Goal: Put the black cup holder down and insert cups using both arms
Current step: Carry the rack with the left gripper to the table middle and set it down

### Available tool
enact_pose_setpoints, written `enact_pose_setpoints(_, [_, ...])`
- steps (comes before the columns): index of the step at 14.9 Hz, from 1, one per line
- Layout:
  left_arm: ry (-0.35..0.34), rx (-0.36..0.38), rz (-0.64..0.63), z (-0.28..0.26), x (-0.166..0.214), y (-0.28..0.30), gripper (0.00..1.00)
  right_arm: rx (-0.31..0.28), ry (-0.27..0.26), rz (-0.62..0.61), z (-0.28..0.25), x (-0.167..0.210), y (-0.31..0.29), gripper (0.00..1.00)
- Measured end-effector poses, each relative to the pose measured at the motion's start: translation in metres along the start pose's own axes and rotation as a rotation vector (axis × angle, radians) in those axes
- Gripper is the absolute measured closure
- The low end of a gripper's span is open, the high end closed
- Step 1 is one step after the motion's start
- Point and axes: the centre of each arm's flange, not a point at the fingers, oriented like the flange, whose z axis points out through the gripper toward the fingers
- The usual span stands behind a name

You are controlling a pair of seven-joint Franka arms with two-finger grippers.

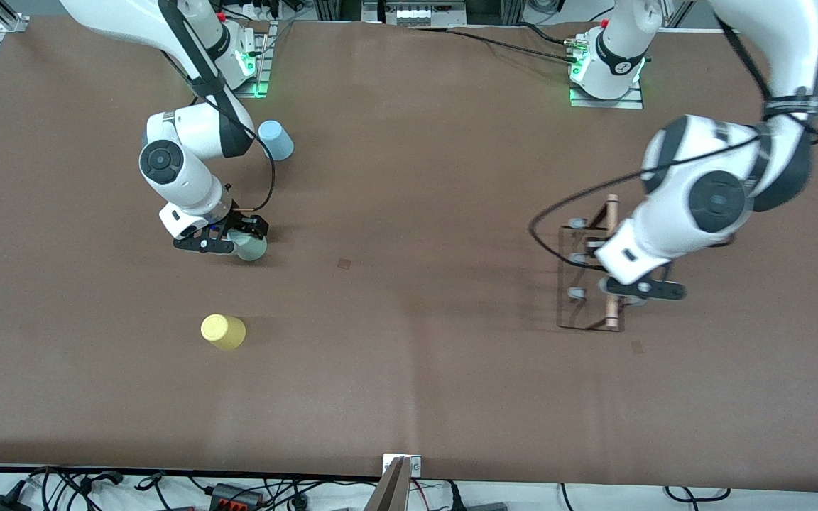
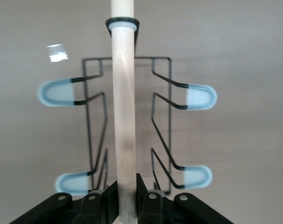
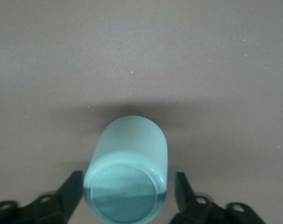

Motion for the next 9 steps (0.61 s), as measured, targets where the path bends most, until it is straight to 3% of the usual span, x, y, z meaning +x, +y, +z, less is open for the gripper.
enact_pose_setpoints(2, [0.011, 0.004, -0.028, 0.005, -0.004, 0.070, 0.90, 0.003, 0.007, -0.001, -0.003, 0.001, 0.000, 0.33])
enact_pose_setpoints(6, [0.039, -0.005, -0.057, 0.028, -0.015, 0.193, 0.90, 0.009, 0.025, -0.019, -0.026, 0.008, -0.003, 0.33])
enact_pose_setpoints(9, [0.080, -0.037, -0.046, 0.038, -0.030, 0.260, 0.90, -0.002, -0.014, -0.048, -0.090, 0.017, -0.003, 0.33])
